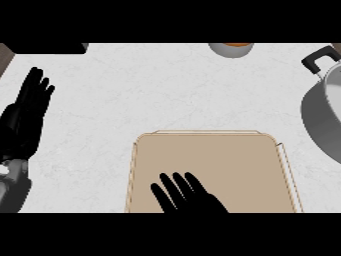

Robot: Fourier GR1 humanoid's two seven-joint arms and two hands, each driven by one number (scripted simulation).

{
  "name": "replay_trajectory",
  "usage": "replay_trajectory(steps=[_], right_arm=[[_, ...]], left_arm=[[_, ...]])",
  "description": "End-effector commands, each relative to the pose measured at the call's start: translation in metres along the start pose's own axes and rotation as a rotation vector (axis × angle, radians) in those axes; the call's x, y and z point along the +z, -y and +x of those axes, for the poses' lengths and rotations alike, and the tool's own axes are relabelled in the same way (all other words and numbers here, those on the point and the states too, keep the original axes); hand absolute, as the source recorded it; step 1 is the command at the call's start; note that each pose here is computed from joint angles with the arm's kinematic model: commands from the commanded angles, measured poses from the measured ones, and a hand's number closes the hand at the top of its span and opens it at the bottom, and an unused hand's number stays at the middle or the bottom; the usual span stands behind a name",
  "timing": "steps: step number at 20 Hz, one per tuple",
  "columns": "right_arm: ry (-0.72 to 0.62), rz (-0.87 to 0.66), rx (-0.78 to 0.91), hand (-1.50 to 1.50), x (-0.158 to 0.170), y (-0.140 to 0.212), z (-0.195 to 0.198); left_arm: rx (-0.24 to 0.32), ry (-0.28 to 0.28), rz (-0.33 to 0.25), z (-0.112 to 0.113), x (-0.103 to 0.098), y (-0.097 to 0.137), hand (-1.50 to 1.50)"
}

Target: Pick the bell pepper from the tray and place it in the pot

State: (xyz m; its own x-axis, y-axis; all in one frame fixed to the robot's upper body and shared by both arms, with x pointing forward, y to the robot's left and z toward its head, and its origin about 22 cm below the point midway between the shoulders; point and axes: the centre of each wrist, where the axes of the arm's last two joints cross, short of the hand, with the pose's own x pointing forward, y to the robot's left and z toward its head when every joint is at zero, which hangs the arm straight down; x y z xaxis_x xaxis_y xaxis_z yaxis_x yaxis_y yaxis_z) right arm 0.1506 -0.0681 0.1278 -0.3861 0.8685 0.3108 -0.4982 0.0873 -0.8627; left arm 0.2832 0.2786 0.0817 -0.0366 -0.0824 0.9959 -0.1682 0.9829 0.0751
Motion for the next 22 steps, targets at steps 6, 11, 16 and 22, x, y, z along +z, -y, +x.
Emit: replay_trajectory(steps=[6,11,16,22], right_arm=[[-0.204,0.015,0.1,-1.5,-0.011,-0.025,0.011],[-0.182,0.037,0.106,-1.5,-0.018,-0.024,0.001],[-0.182,0.022,0.114,-1.5,-0.018,-0.031,-0.014],[-0.243,0.037,0.101,-1.5,-0.046,-0.038,-0.03]], left_arm=[[-0.002,-0.006,-0.007,0.008,0.001,-0.004,0.0],[0.005,0.002,0.003,0.004,0.007,0.024,0.0],[0.003,-0.005,0.007,0.003,-0.01,-0.004,0.0],[-0.009,0.005,-0.006,0.001,0.004,0.003,0.0]])
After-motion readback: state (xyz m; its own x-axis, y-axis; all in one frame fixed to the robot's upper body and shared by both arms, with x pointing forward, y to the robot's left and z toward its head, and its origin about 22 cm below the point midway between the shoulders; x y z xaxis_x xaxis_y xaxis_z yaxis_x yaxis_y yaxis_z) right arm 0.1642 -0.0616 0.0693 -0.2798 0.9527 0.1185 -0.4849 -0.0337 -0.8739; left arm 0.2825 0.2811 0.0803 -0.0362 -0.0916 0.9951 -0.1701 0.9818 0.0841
